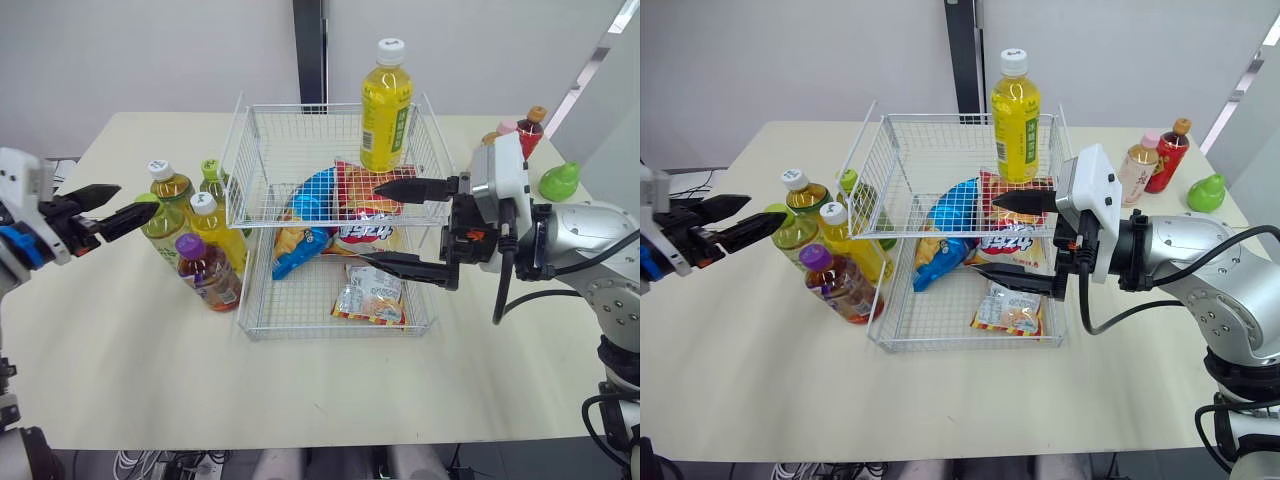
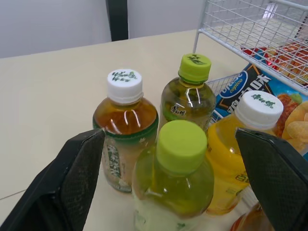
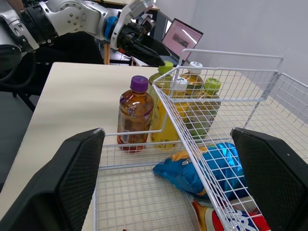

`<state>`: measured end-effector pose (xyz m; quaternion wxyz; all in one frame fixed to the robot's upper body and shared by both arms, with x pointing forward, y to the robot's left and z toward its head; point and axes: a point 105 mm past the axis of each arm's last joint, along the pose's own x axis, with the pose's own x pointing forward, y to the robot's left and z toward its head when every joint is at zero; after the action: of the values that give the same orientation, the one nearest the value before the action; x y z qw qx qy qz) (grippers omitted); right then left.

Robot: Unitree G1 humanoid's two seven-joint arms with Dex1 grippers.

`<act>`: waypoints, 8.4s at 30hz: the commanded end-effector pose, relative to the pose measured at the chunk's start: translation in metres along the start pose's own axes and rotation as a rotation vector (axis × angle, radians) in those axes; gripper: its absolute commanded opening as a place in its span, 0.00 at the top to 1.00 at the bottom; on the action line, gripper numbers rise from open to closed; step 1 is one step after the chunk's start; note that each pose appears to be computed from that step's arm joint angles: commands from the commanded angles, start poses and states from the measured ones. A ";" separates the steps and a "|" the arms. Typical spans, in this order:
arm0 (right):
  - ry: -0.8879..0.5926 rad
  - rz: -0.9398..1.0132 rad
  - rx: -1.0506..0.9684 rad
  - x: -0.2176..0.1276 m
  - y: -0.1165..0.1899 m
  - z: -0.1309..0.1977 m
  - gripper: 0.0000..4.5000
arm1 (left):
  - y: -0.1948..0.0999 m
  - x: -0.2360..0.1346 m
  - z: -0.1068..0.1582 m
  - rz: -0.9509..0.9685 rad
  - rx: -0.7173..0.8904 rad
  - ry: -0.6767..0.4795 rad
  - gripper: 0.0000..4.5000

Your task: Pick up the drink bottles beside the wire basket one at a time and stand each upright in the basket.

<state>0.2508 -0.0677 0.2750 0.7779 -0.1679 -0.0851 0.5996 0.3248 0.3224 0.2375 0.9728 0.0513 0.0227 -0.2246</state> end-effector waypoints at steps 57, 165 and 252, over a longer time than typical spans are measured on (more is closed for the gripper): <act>-0.032 -0.171 -0.083 -0.053 0.003 0.031 0.00 | -0.050 0.007 0.230 -0.303 0.240 -0.250 0.70; -0.002 -0.076 -0.078 0.006 -0.002 0.032 0.00 | 0.019 0.004 0.017 0.204 -0.048 -0.066 0.01; -0.009 -0.220 -0.089 -0.021 -0.026 0.041 0.00 | -0.098 0.128 0.208 -0.393 0.157 -0.150 0.69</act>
<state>0.2589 -0.0828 0.3090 0.8289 -0.1754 -0.1042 0.5209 0.4103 0.1594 0.4010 0.9081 0.0974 -0.0071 -0.4072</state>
